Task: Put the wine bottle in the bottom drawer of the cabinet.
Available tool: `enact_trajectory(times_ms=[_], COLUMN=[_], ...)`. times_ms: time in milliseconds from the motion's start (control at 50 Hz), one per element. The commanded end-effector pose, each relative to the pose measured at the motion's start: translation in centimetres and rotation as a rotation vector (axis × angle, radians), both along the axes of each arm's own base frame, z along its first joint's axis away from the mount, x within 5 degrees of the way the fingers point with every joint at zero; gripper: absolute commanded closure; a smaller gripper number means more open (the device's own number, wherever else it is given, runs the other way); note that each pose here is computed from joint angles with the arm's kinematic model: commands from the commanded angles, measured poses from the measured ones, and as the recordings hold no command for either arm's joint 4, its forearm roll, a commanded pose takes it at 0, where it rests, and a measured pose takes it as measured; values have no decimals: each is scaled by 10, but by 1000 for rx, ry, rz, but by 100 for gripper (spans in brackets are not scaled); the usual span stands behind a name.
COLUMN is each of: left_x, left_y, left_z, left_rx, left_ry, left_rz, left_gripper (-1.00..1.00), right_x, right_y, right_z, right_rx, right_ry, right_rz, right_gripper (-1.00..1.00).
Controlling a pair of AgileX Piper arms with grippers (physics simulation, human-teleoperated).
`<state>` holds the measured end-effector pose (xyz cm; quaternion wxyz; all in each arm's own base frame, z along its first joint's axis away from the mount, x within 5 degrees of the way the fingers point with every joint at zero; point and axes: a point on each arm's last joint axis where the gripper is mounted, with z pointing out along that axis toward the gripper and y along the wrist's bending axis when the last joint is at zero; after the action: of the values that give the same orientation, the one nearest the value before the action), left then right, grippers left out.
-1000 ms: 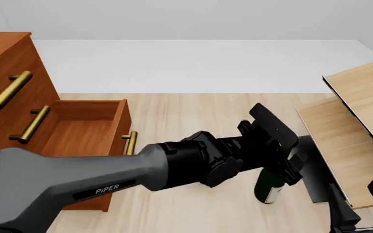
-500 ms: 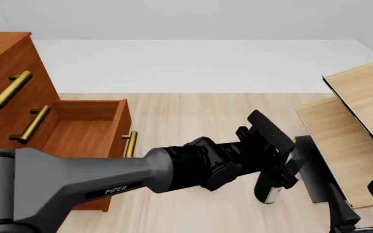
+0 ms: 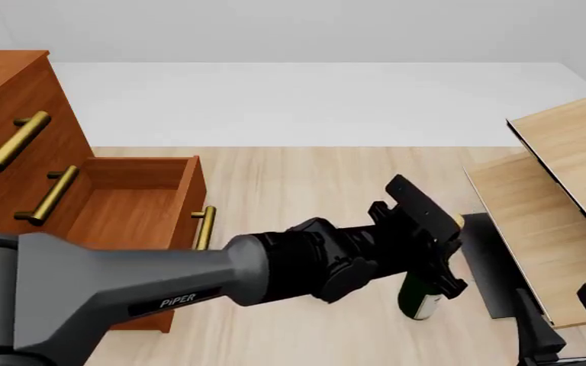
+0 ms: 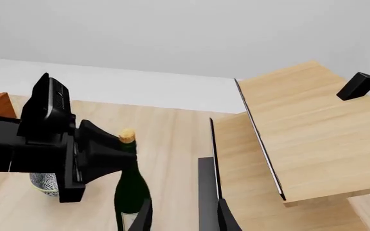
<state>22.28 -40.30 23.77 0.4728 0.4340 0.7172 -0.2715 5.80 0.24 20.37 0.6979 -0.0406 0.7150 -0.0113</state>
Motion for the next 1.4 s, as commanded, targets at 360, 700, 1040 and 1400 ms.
enact_trajectory(times_ms=[360, 700, 1040, 1400], left_x=[-6, -28, -40, -75], left_y=[66, 154, 227, 311], left_z=[100, 172, 208, 227], left_rx=[-121, -237, -305, -256], left_ry=[-145, -260, -326, -456], left_rz=[45, 136, 279, 472], left_gripper=[100, 100, 100, 100], right_x=[0, 0, 0, 0], right_y=[0, 1, 1, 1], right_z=[0, 0, 0, 0], right_rx=[-7, -23, -28, -32], right_ry=[-2, -3, -4, -7], right_rz=[3, 11, 15, 21], right_gripper=[-100, -100, -100, -100])
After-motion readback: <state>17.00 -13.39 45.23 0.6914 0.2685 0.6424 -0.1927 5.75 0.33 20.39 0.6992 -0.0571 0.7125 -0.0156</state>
